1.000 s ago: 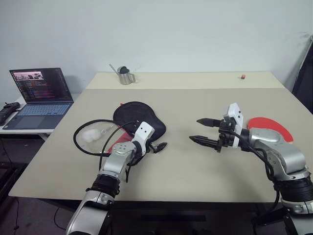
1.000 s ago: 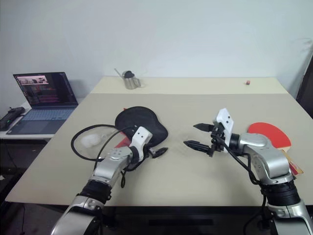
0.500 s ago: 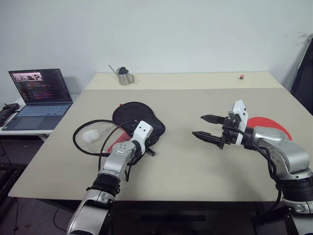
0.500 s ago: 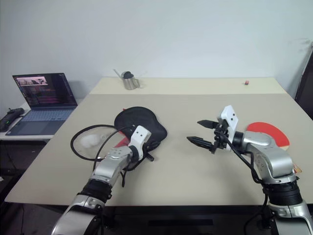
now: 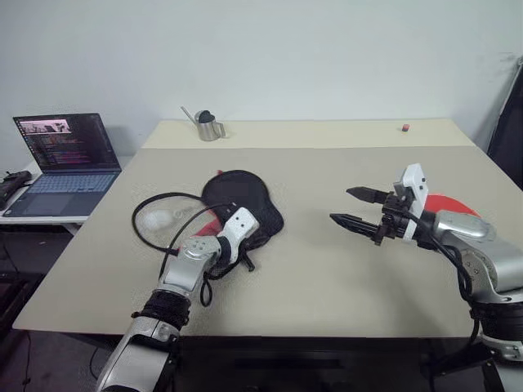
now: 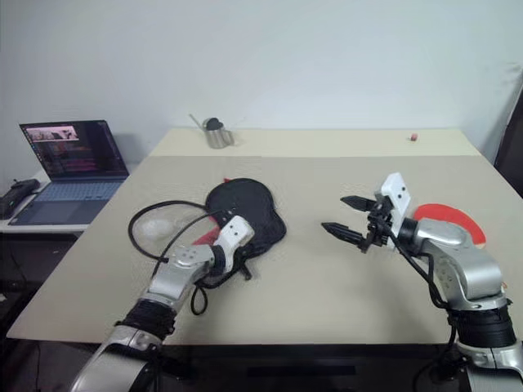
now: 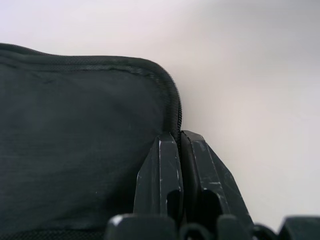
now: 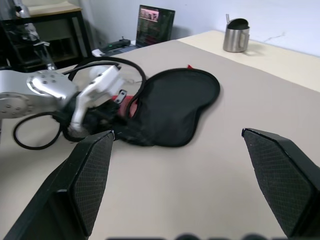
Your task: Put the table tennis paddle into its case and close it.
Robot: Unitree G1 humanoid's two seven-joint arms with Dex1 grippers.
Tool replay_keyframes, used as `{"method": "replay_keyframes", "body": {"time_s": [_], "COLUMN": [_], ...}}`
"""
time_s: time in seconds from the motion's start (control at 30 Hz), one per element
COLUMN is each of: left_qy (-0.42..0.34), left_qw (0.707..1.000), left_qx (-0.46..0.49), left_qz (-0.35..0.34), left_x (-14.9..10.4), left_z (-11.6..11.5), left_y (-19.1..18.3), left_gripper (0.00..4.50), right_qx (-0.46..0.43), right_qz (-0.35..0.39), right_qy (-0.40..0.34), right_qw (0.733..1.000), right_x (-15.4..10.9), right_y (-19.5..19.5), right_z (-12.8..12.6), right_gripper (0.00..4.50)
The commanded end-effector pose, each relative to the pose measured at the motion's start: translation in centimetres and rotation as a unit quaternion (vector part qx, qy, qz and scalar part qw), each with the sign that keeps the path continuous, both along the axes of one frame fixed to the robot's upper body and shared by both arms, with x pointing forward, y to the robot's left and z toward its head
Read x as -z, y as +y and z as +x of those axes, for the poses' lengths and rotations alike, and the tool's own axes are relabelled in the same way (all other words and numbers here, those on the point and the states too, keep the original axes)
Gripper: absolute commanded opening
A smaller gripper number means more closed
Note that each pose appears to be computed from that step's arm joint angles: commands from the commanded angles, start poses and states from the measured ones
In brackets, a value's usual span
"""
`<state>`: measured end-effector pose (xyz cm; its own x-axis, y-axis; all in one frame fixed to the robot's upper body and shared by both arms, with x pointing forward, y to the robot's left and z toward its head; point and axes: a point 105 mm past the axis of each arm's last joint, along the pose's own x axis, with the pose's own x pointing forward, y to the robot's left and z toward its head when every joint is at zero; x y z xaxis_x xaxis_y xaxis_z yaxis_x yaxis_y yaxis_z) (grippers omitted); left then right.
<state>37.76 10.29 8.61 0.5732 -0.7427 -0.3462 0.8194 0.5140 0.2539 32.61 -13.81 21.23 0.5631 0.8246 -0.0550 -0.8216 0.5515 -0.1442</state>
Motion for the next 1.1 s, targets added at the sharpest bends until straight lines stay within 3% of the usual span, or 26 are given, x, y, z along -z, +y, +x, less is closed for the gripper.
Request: {"method": "replay_keyframes", "body": {"time_s": [0.03, 0.33, 0.67, 0.8, 1.07, 1.1], "left_qy": [-0.004, 0.006, -0.016, -0.014, -0.054, -0.054], "left_qw": [0.991, 0.952, 0.944, 0.944, 0.963, 0.966], "left_qx": [0.130, 0.303, 0.321, 0.324, 0.262, 0.250], "left_qz": [0.016, 0.032, 0.067, 0.059, 0.034, 0.021], "left_x": [-0.4, -0.4, 0.3, 0.1, -2.3, -2.8], "left_z": [-2.6, -5.8, -5.0, -5.1, -4.6, -4.8], "left_y": [-3.0, -7.5, -8.0, -7.3, -4.7, -4.2], "left_gripper": [0.05, 0.05, 0.05, 1.00, 3.81, 3.81], "right_qx": [0.009, 0.045, 0.058, 0.054, 0.044, 0.043], "right_qz": [0.002, -0.005, -0.005, -0.003, 0.001, 0.004], "right_qy": [-0.027, -0.027, -0.022, -0.018, -0.010, -0.008], "right_qw": [1.000, 0.999, 0.998, 0.998, 0.999, 0.999], "right_x": [-1.5, -1.5, -1.2, -1.1, -0.9, -0.9], "right_y": [-0.7, -2.4, -2.6, -2.4, -1.9, -1.8], "right_z": [-0.7, -1.8, -2.4, -2.4, -1.6, -1.4], "right_gripper": [4.50, 4.50, 4.50, 4.50, 4.50, 4.50]}}
